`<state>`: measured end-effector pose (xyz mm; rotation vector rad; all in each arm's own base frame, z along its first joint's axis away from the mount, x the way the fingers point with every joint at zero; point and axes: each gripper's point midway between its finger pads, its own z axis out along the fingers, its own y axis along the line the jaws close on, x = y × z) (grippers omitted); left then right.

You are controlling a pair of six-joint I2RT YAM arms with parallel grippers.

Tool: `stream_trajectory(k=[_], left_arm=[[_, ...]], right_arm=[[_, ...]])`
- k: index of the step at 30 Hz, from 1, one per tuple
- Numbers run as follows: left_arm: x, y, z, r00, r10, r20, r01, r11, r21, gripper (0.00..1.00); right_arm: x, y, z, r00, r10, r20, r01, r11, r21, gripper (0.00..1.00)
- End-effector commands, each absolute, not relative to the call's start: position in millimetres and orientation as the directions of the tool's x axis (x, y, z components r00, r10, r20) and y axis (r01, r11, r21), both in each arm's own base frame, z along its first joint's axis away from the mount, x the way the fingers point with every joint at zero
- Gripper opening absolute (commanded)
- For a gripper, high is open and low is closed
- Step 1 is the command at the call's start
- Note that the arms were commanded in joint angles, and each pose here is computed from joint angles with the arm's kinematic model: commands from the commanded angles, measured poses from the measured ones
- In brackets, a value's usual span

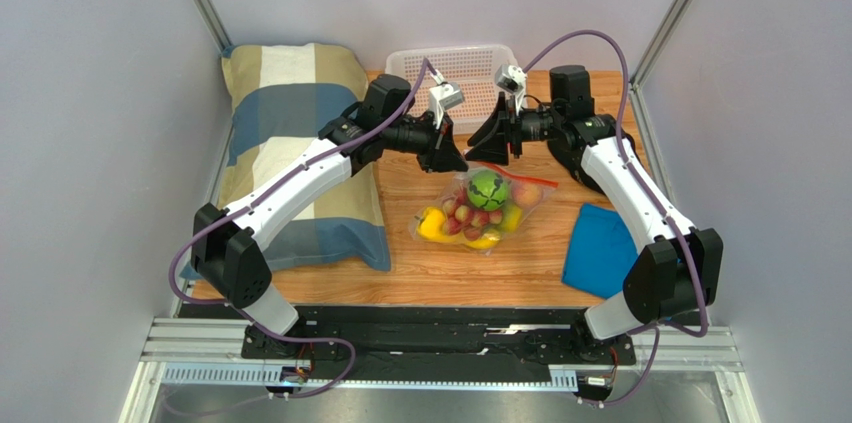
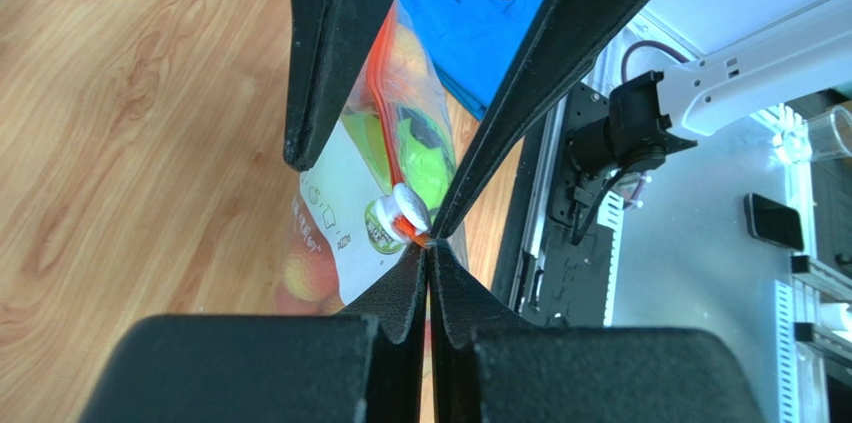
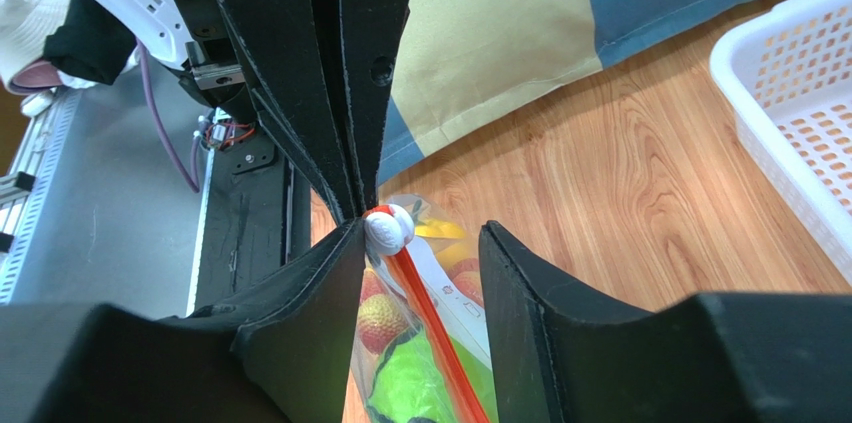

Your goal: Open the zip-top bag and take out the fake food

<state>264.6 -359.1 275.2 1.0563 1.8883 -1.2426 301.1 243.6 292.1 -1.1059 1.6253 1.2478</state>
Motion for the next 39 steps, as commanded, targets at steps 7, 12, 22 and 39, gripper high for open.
stream_trajectory(k=[7, 12, 22, 39], left_arm=[[262.2, -358.4, 308.3, -0.364, 0.252, -0.897, 0.927, 0.193, -0.322, 0.0], [265.2, -357.3, 304.1, -0.372, 0.256, -0.892, 0.922, 0.213, -0.323, 0.0], [261.0, -357.6, 301.1, -0.378, 0.259, -0.889, 0.922, 0.194, -0.336, 0.0], [246.2, -358.1, 293.4, -0.363, 0.323, -0.874, 0.931, 0.099, -0.35, 0.0]], right_arm=[[295.3, 250.7, 306.3, -0.249, -0.135, -0.959, -0.968, 0.025, 0.248, 0.37], [295.1, 251.6, 306.3, -0.254, -0.13, -0.958, -0.967, 0.013, 0.255, 0.1], [303.0, 247.7, 296.1, -0.268, -0.147, -0.952, -0.963, 0.085, 0.257, 0.45], [280.0, 256.8, 293.4, -0.295, -0.154, -0.943, -0.95, -0.063, 0.307, 0.31]])
